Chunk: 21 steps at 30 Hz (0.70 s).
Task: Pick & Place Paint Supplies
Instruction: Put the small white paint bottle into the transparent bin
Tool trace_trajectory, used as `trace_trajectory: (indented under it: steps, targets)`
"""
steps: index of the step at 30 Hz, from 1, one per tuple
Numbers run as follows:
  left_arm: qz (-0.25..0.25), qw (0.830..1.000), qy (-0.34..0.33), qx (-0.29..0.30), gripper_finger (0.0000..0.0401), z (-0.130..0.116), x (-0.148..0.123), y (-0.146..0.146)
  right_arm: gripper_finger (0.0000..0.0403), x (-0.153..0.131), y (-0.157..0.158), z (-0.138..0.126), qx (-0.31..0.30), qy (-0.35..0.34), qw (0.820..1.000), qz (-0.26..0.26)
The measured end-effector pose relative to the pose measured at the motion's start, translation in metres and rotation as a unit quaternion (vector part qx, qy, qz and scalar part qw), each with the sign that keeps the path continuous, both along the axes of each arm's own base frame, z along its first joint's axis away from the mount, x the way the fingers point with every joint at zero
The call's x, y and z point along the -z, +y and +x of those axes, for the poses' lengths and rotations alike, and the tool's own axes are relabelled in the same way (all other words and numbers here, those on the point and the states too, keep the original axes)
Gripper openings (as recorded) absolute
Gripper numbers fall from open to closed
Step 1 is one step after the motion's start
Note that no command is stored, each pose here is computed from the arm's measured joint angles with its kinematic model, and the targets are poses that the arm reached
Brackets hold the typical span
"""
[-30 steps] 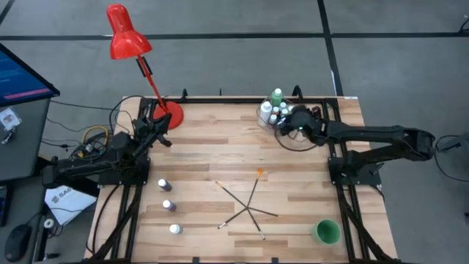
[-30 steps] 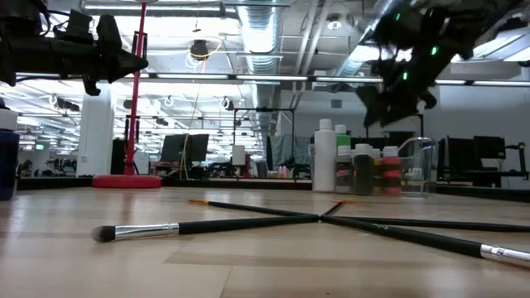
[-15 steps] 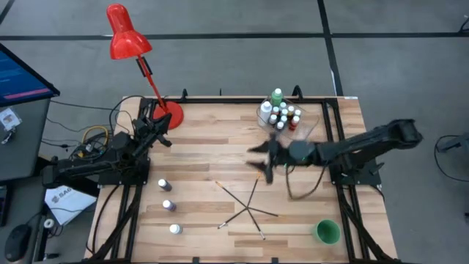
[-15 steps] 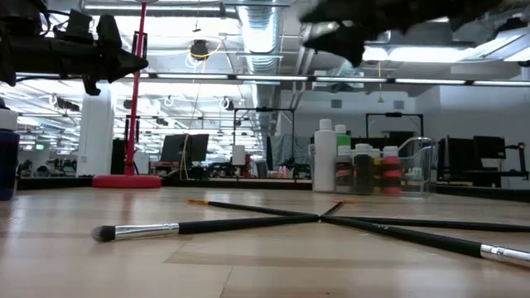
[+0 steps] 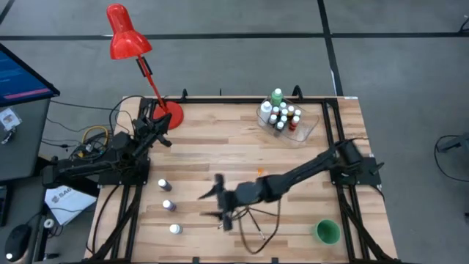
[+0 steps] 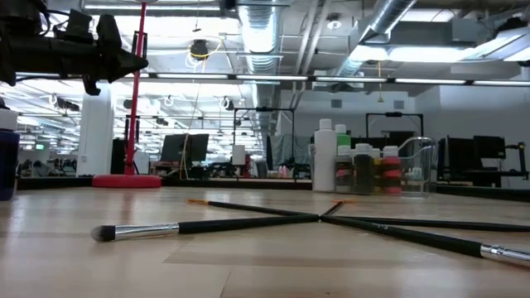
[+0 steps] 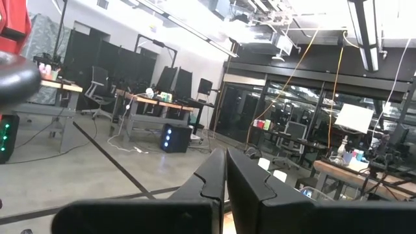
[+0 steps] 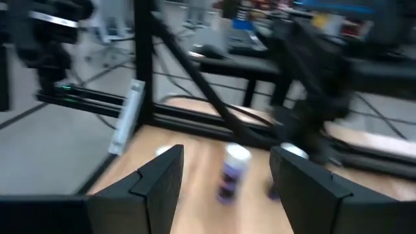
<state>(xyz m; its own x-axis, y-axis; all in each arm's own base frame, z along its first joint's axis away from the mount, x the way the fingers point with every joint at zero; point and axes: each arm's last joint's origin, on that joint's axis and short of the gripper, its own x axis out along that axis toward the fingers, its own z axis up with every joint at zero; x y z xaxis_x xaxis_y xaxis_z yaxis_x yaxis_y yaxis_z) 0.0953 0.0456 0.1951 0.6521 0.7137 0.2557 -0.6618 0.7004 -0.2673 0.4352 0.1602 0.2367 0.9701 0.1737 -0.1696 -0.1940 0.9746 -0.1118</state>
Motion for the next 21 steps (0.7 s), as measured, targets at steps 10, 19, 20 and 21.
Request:
trace_trajectory:
  steps: [10,19,20,21]
  targets:
    - [0.0,1.0,0.0,0.0,0.0008,0.0,0.0,0.0,0.0252,0.021,0.036,0.071,-0.068,0.029,0.997,-0.001]
    - [0.0,1.0,0.0,0.0,0.0008,0.0,0.0,0.0,0.0302,0.056,0.044,0.105,-0.065,0.051,0.997,0.011]
    - [0.0,1.0,0.0,0.0,0.0008,0.0,0.0,0.0,0.0305,0.059,0.044,0.107,-0.065,0.053,0.996,0.015]
    - [0.0,1.0,0.0,0.0,0.0008,0.0,0.0,0.0,0.0306,0.063,0.043,0.11,-0.065,0.057,0.996,0.019]
